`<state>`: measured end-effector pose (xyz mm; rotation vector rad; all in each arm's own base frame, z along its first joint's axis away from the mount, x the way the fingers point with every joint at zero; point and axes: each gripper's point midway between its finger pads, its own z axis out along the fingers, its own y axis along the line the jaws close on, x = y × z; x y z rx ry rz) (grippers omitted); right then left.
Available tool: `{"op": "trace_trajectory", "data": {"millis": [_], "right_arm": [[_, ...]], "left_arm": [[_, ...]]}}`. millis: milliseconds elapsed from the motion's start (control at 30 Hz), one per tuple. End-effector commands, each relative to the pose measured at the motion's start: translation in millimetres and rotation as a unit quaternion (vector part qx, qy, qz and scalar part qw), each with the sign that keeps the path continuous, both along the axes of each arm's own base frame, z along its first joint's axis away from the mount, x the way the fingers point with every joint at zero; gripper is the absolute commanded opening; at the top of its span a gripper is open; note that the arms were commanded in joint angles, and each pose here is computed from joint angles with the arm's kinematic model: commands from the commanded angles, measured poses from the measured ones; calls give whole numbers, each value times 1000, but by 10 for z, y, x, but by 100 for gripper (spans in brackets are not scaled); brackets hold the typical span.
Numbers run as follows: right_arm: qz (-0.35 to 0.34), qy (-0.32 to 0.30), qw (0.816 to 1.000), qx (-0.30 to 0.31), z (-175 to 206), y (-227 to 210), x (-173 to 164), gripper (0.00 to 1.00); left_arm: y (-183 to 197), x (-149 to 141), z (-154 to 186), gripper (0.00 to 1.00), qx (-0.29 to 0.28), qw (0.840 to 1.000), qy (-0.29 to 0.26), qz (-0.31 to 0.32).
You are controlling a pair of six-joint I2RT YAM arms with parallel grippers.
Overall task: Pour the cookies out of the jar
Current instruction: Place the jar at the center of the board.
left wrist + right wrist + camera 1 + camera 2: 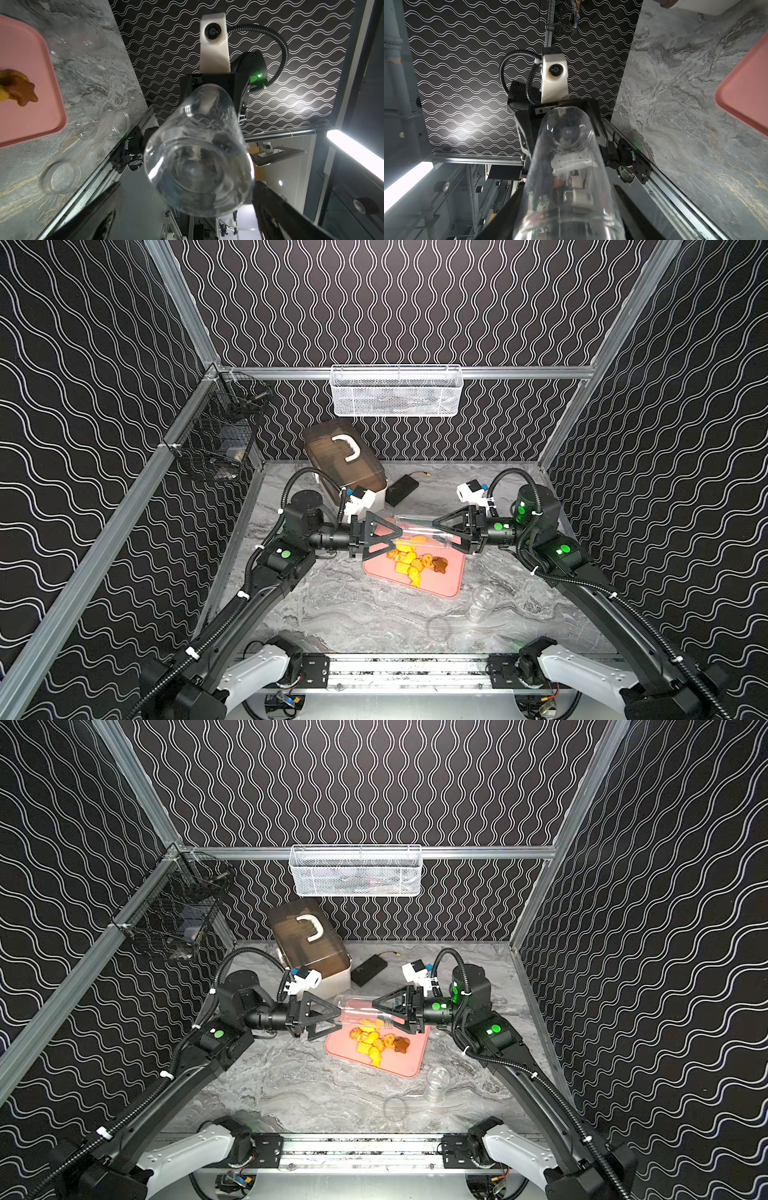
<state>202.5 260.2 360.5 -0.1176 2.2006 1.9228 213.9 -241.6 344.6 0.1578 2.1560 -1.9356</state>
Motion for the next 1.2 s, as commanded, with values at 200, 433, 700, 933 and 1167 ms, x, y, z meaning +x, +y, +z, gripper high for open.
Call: {"op": "trace_trajectory", "data": {"millis": [200,433,700,933,1167], "right_arm": [[-11,-2,1000,-14,-31,-157,-33,64],[-28,-3,995,-91,-208,-268,-65,64],[-42,11,983,-178,-462,-406,-88,64],[-40,17,977,-211,-567,-366,-68,63],[-16,-7,955,-295,-716,-183,-171,63]], "left_arm": [[276,-14,-54,99,39,999,-17,30],[596,56,-289,99,162,980,-24,116],[962,-107,-432,99,263,944,-41,192],[1181,-330,-629,99,322,922,-35,212],[1246,-430,-700,99,341,916,-31,211]]}}
